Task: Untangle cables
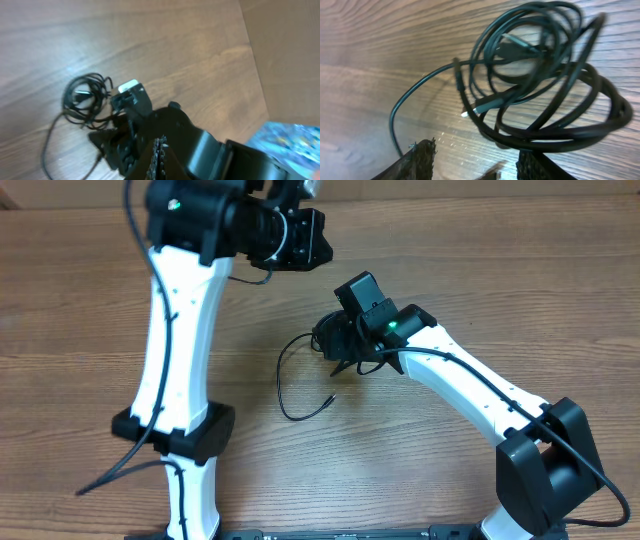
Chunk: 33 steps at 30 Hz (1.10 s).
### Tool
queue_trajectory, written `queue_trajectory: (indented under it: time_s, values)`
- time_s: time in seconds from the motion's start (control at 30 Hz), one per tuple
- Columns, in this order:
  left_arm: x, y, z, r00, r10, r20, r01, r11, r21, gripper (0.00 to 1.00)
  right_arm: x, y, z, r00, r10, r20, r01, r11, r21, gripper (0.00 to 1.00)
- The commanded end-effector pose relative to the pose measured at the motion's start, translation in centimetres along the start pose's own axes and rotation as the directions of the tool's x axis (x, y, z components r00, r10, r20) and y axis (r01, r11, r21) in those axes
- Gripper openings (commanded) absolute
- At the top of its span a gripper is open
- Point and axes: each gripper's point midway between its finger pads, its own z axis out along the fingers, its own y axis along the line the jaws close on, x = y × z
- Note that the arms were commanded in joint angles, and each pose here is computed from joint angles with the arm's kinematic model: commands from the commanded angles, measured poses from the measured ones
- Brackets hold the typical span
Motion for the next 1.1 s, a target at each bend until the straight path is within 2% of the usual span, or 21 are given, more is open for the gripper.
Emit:
queue_trajectory:
  time_s: [0.0,0.1,0.2,0.33,0.5,0.63,0.73,0.8,1.07]
  values:
    - [-0.4,0.1,-4.0,0.992,0.039,0.120,-0.024,0.992,-0.121,0.04,-0.5,-1.3,0.2,0.998,0.052,0.047,-0.056,0.995,0.077,0.59]
    - [-0.4,0.6,-4.4,0.990,0.040,0.131,-0.020,0.988,-0.152,0.07,-0.6,-2.0,0.2,0.997,0.058,0.055,-0.064,0.992,0.106,0.65]
    - [-0.4,0.8,-4.3,0.991,0.038,0.129,-0.017,0.987,-0.161,0.24,-0.7,-4.1,-0.2,0.988,0.118,0.098,-0.136,0.968,0.210,0.68]
    - [-0.4,2.0,-3.9,0.992,0.028,0.122,-0.002,0.977,-0.213,0.29,-0.8,-6.5,-0.9,0.975,0.163,0.153,-0.205,0.926,0.317,0.74]
    - [0.1,2.9,-2.9,0.997,0.004,0.081,0.015,0.973,-0.232,0.32,-0.9,-6.6,-0.6,0.973,0.184,0.138,-0.218,0.931,0.294,0.73]
    - [0.4,3.4,-2.2,0.998,-0.010,0.056,0.024,0.971,-0.240,0.38,-0.1,-6.4,0.7,0.977,0.194,0.092,-0.212,0.934,0.286,0.73]
    - [0.5,3.5,-2.1,0.999,-0.014,0.050,0.026,0.970,-0.241,0.48,0.6,-6.5,2.3,0.978,0.201,0.047,-0.206,0.936,0.285,0.72]
    - [0.5,3.5,-2.1,0.999,-0.014,0.050,0.025,0.970,-0.242,0.52,1.1,-6.5,3.5,0.978,0.206,0.019,-0.203,0.937,0.284,0.68]
    - [0.5,3.5,-2.1,0.999,-0.011,0.048,0.022,0.970,-0.243,0.60,0.7,-6.3,4.9,0.980,0.199,0.024,-0.198,0.944,0.265,0.68]
